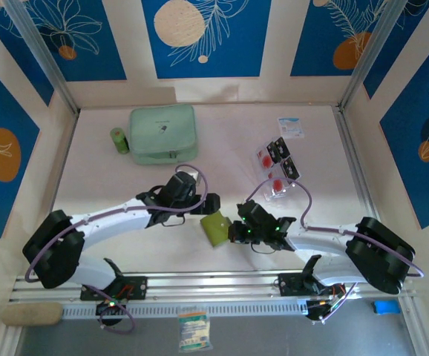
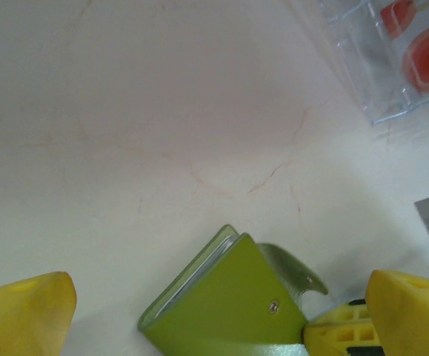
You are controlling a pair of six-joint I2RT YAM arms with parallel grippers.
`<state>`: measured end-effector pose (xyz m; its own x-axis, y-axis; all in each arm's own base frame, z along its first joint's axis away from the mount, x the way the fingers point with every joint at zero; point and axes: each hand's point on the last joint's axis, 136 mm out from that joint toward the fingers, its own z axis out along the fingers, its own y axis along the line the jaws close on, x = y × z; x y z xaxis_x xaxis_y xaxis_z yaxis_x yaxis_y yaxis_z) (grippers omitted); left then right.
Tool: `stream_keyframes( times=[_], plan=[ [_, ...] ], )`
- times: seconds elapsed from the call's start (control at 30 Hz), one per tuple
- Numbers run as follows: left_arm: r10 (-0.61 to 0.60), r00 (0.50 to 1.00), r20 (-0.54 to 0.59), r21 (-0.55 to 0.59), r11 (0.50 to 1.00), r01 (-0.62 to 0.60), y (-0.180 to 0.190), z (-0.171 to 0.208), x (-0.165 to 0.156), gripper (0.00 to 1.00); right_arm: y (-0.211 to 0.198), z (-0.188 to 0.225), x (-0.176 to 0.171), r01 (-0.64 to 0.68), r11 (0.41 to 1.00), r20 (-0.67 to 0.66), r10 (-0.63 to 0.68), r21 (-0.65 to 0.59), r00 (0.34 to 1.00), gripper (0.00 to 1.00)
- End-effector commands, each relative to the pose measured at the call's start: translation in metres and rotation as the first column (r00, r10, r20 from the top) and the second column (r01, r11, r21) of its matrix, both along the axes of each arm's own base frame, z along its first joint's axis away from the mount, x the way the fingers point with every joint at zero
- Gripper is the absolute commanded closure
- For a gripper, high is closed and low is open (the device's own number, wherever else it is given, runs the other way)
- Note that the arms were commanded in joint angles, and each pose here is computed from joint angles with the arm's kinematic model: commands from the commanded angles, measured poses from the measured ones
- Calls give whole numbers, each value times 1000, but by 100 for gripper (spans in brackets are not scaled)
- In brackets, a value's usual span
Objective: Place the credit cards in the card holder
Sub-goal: Close the card holder at the bottom-center of the table.
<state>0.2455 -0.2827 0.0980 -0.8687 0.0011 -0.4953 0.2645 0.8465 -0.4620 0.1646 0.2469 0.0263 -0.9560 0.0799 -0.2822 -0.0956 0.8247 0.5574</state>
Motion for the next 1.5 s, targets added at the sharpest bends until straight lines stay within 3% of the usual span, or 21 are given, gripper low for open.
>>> stream_keyframes(
  times=[0.0,0.3,0.8,1.2,1.47],
  plan=[
    [-43,999,-18,103,994,45,6,-19,-12,0,-8,-13,-7,6,999,-42,-8,-45,999,100],
    [-67,997,-29,236,969,72,15,-45,-22,0,-10,-14,-8,14,999,-48,-16,-52,999,100],
    [-84,995,-60,301,948,98,21,-71,-34,0,-9,-11,-8,13,999,-54,-15,-50,998,100],
    [-76,994,-77,406,908,101,33,-80,-38,0,-31,62,36,41,999,50,-39,-22,998,100],
    [-76,995,-71,405,909,98,34,-80,-38,0,-33,74,48,-57,995,38,60,-80,997,72]
  ],
)
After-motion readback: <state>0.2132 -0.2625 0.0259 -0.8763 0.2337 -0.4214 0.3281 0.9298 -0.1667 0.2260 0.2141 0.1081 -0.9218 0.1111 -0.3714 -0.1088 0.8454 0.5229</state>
